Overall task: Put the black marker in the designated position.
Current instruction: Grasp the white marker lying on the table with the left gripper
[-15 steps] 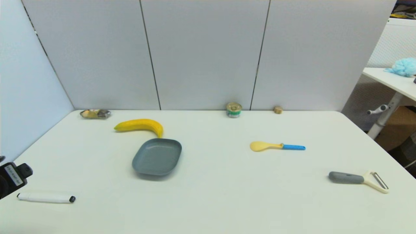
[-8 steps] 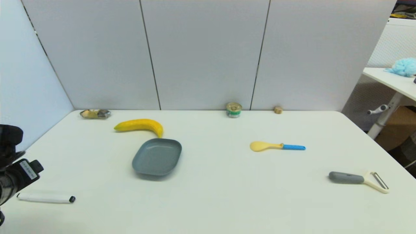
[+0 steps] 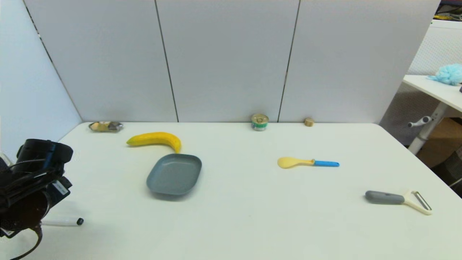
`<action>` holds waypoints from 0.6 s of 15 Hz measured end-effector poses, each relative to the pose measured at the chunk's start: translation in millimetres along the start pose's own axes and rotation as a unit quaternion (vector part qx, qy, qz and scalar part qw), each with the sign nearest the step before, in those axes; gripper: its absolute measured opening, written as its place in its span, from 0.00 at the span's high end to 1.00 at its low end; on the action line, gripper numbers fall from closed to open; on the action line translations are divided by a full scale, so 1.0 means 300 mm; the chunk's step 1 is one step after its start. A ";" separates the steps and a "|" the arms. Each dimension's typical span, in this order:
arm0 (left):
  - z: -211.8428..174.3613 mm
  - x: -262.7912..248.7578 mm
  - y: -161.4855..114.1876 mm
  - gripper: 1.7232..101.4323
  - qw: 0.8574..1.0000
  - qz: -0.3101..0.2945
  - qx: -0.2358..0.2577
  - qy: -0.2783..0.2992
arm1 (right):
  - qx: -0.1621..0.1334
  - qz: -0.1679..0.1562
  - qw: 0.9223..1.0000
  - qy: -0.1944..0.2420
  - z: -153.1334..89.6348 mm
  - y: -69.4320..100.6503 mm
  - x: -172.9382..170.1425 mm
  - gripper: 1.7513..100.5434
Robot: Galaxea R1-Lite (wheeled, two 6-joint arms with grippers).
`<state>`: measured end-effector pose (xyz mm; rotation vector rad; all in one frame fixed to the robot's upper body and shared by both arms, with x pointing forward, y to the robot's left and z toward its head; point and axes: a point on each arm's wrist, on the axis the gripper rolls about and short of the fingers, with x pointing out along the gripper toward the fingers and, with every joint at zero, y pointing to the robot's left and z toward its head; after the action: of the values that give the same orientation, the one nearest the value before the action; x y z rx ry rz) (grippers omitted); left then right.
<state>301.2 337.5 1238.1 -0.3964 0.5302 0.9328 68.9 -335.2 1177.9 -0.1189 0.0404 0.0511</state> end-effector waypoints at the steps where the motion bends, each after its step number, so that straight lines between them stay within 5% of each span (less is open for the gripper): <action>1: -0.003 0.008 -0.005 0.04 1.000 0.010 0.004 -0.005 | 0.000 0.000 1.000 0.000 0.000 0.000 0.000 0.03; 9: -0.051 0.026 -0.029 0.04 0.998 0.043 -0.041 -0.017 | 0.000 0.000 1.000 0.000 0.000 0.000 0.000 0.03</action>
<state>308.4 329.7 1222.1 -0.4332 0.4815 1.0455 68.9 -335.2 1177.9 -0.1189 0.0400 0.0510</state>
